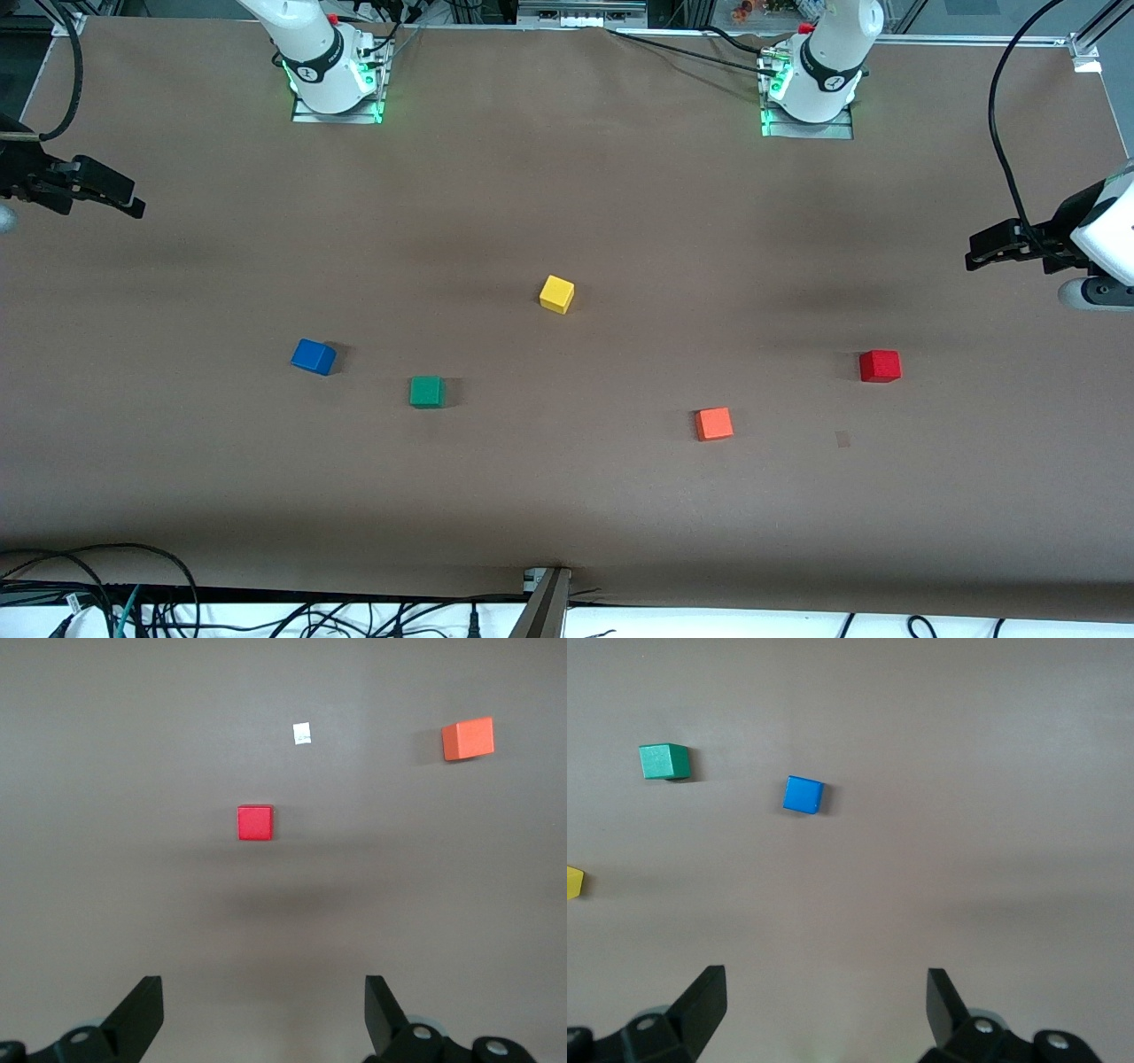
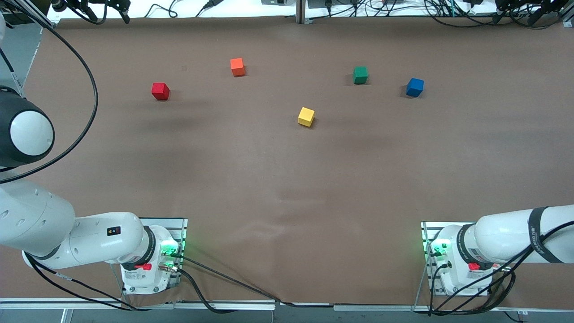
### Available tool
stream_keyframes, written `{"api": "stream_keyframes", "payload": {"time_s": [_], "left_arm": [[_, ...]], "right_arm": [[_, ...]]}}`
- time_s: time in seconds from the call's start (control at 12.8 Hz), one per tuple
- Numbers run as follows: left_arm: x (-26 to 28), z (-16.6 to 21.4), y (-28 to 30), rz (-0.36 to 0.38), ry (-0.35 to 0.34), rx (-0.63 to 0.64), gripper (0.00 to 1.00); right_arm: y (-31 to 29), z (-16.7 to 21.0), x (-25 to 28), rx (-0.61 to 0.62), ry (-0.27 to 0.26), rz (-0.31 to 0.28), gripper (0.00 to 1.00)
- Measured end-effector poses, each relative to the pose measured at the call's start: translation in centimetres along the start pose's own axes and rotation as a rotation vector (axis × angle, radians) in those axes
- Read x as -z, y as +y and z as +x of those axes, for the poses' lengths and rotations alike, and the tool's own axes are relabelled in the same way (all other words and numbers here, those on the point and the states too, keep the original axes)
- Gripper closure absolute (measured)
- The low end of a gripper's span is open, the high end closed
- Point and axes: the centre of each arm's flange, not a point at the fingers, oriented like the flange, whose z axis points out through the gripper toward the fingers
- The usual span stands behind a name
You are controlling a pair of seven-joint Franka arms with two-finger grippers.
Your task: Pass red block to right arm, stack on blue
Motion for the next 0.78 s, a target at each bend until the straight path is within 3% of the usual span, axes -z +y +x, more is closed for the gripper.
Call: {"api": "stream_keyframes", "payload": {"time_s": [0.78], "left_arm": [[0.08, -0.10, 0.07, -0.005, -0.005, 0.000, 0.00]], "right_arm": [[0.00, 0.00, 0.00, 0.000, 0.000, 0.000, 0.00]]}}
